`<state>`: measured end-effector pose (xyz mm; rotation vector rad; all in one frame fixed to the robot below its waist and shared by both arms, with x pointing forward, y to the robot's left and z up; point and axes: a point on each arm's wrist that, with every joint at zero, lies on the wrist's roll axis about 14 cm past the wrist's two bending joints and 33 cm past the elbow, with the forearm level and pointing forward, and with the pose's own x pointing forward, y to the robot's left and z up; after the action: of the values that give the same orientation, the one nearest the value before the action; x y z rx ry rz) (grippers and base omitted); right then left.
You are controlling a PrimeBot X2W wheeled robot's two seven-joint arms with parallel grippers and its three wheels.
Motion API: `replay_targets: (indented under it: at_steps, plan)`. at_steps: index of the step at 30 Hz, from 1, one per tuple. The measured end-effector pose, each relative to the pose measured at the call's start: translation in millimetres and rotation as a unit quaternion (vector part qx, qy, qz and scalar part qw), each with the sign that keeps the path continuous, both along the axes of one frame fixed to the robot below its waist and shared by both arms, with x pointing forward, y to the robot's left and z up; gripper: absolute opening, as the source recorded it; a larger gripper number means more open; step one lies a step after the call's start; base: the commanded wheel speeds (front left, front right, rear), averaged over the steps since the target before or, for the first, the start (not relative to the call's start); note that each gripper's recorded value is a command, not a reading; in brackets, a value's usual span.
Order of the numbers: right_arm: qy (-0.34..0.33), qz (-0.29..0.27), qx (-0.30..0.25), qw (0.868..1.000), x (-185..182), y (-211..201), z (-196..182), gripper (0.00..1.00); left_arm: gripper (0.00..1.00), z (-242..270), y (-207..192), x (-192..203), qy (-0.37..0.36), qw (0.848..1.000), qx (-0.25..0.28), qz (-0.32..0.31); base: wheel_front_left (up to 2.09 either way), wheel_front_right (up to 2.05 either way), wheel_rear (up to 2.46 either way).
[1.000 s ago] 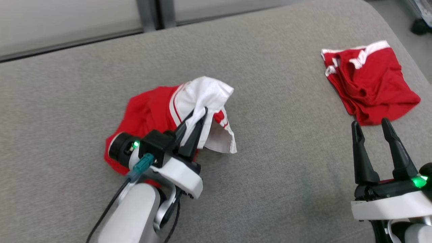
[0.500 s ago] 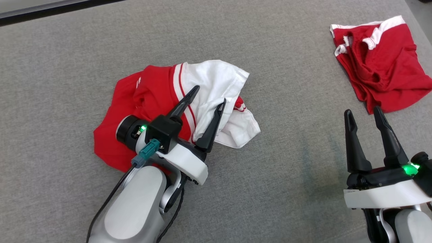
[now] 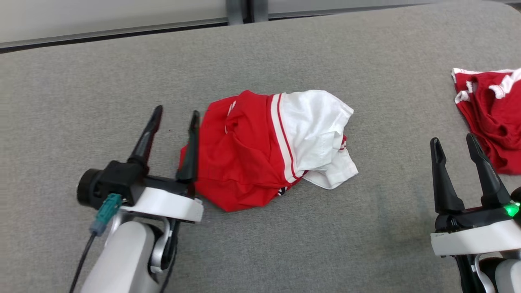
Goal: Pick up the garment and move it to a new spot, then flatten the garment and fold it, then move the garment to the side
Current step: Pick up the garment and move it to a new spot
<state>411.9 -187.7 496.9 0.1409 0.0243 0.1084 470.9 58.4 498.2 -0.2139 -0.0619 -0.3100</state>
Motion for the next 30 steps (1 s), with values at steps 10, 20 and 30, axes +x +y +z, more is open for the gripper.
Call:
replay_targets:
  at_steps: [10, 20, 30]
  plan:
    - [-0.001, 0.039, -0.001, 0.999, -5.4, 23.1, 11.0, 1.00, 1.00, 5.6, 120.6, -33.8, 0.003, 0.987, 0.043, 0.155, 0.00, 0.00, 0.00]
    - [0.006, 0.047, -0.001, 0.999, -26.4, 27.8, 13.7, 1.00, 1.00, 3.9, 140.1, -73.7, 0.012, 0.985, 0.055, 0.161, 0.00, 0.00, 0.00]
    - [0.011, 0.042, -0.006, 0.999, -52.7, 24.8, 18.7, 1.00, 1.00, 3.5, 129.1, -103.3, 0.021, 0.989, 0.052, 0.139, 0.00, 0.00, 0.00]
